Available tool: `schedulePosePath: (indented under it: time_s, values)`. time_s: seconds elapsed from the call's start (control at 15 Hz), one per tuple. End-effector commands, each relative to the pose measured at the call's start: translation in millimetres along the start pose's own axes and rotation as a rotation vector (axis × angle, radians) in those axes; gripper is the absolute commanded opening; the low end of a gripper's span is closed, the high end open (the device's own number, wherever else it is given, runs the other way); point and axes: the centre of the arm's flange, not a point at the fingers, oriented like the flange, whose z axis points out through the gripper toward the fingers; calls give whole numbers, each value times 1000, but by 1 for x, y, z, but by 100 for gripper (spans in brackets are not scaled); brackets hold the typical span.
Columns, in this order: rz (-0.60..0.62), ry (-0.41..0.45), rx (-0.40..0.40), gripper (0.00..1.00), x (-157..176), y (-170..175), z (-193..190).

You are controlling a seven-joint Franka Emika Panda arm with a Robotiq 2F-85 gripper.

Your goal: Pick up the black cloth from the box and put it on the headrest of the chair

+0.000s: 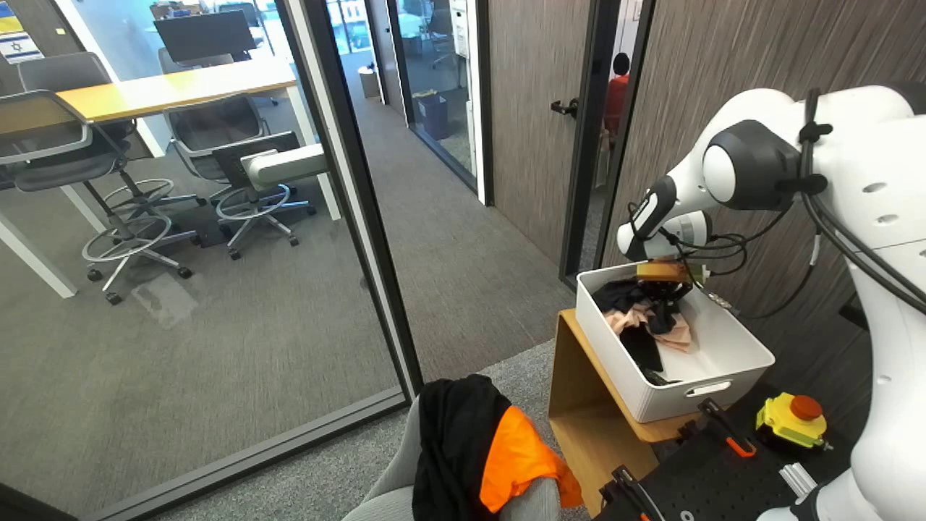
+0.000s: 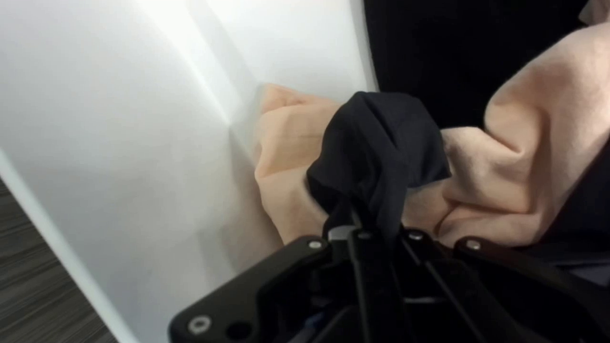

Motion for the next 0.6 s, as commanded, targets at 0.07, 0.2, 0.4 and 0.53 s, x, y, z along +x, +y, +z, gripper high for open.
schedulePosePath:
  time_s: [0.07,0.2,0.4,0.53]
  values:
    - [-39,-33,53,4,2,-3,-7]
    - [-88,-59,110,4,-9,-6,-18]
    - [-183,-79,200,4,-26,-14,-45]
    - [-244,-83,245,4,-36,-17,-69]
